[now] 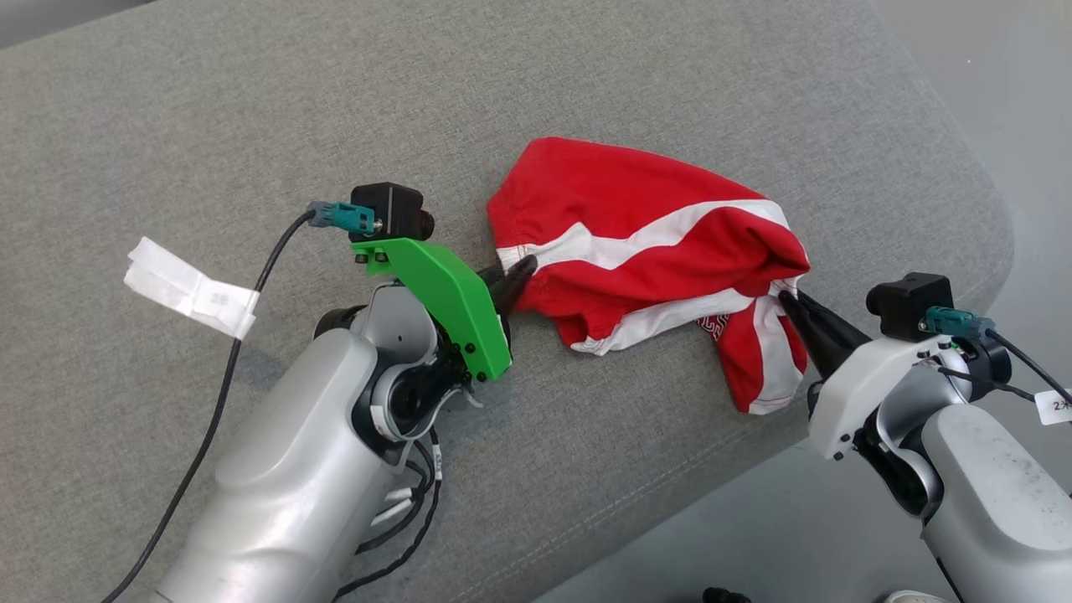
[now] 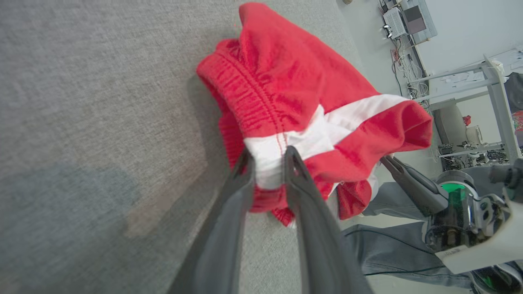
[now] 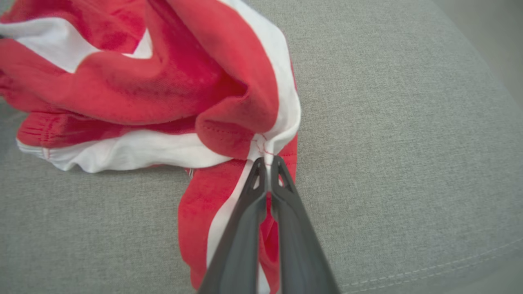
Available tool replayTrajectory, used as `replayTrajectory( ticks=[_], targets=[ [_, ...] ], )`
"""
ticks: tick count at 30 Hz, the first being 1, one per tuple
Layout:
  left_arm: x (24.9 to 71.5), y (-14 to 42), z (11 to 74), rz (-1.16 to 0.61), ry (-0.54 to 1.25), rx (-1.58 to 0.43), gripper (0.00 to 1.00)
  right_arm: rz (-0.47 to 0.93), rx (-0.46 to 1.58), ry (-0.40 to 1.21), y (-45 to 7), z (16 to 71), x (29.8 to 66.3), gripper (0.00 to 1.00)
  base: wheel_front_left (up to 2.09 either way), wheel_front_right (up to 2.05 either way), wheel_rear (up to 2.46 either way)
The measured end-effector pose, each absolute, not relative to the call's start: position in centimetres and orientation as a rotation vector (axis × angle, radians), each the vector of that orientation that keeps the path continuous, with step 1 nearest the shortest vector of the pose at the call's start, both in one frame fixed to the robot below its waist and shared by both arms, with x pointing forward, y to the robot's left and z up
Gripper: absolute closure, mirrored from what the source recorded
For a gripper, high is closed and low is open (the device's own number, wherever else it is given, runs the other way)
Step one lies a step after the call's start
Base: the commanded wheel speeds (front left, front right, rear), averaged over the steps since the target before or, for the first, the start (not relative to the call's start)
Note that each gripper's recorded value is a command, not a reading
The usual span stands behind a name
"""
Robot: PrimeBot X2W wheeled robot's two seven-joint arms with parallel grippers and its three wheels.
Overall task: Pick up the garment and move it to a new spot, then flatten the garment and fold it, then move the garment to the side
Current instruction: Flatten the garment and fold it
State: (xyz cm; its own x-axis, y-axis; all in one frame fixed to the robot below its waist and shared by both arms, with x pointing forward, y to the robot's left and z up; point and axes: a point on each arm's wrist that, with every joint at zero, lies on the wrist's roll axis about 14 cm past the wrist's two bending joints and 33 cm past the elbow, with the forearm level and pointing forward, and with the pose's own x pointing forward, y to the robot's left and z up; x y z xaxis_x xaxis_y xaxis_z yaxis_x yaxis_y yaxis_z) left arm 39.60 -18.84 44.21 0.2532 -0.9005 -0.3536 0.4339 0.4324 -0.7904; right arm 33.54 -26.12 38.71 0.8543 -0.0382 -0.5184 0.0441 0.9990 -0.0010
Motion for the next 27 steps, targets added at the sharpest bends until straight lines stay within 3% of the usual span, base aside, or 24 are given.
replayTrajectory(
  ticks=[9,16,21,27],
  targets=[
    [39.1,-19.6,46.9,-1.063,0.837,-0.594,1.00,-0.003,-0.021,0.490,-26.0,40.3,34.8,1.00,0.00,0.00,0.00],
    [43.4,-18.4,54.8,-1.096,0.626,-0.551,1.00,0.159,-0.169,0.357,-24.4,47.5,39.4,1.00,0.00,0.00,0.00],
    [47.6,-14.3,60.3,-1.018,0.450,-0.514,1.00,0.315,-0.103,0.315,-20.2,52.5,40.7,1.00,0.00,0.00,0.00],
    [48.8,-10.1,64.4,-0.948,0.354,-0.507,1.00,0.474,0.094,0.403,-16.4,54.3,38.7,1.00,0.00,0.00,0.00]
  ],
)
